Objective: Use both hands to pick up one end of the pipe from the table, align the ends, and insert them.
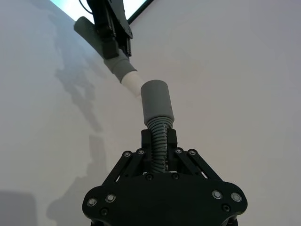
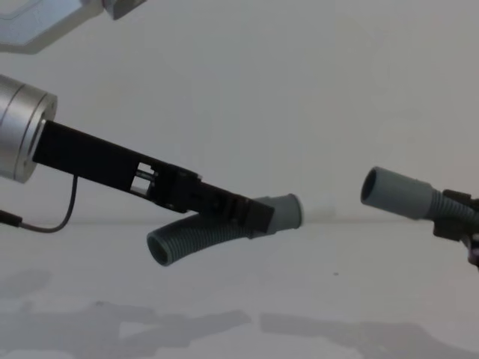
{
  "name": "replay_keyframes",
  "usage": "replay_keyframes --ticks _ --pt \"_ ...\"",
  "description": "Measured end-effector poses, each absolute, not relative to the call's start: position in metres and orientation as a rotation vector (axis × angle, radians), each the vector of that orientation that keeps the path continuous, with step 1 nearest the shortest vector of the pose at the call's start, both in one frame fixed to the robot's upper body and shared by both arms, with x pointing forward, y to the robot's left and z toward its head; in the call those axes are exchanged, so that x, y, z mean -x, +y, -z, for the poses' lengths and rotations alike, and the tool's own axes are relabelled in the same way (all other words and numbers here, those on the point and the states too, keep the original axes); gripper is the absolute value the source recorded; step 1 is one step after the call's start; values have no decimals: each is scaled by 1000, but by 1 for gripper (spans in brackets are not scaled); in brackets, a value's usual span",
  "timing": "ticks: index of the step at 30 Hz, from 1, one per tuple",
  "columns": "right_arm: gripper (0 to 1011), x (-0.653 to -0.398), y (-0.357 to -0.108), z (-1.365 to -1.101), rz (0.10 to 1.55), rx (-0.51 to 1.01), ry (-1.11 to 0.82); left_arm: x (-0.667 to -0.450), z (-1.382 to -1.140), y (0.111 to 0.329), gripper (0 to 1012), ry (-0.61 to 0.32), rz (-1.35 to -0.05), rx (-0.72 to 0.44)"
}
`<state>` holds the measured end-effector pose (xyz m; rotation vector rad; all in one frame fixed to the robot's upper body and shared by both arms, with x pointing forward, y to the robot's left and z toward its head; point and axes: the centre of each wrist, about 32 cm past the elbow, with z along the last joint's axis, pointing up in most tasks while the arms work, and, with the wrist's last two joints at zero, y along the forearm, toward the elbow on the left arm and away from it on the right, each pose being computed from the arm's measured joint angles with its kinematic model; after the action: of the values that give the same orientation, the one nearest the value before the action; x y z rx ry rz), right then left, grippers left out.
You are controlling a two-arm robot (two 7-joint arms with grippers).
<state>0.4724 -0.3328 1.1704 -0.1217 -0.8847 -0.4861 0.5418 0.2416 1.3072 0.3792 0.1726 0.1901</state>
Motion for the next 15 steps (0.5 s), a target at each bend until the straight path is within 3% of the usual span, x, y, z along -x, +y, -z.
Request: replay_keyframes --ticks 15 --pt "155 -474 -316 -1171 541 179 -937 -542 -1308 242 352 177 -176 -379"
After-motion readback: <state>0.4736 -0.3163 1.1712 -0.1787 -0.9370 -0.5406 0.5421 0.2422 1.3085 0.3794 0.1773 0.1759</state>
